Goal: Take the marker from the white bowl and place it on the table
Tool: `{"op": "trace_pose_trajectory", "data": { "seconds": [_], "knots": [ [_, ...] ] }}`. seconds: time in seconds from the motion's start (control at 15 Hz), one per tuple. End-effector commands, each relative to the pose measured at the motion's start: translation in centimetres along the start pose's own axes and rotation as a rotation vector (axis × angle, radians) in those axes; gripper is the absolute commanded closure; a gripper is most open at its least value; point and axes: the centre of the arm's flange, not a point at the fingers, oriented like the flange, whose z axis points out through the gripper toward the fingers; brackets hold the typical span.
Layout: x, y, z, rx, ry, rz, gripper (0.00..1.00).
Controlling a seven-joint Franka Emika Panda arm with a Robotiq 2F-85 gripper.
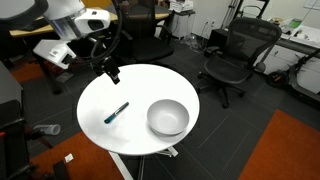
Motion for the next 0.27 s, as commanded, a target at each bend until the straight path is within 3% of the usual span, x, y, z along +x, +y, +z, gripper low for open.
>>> {"op": "trace_pose_trajectory", "data": {
  "seconds": [0.0,0.2],
  "knots": [
    [-0.09,0.03,-0.14,-0.001,0.002,0.001,0.0],
    [-0.25,0.01,-0.26,-0.001,0.002,0.002,0.0]
  ]
}}
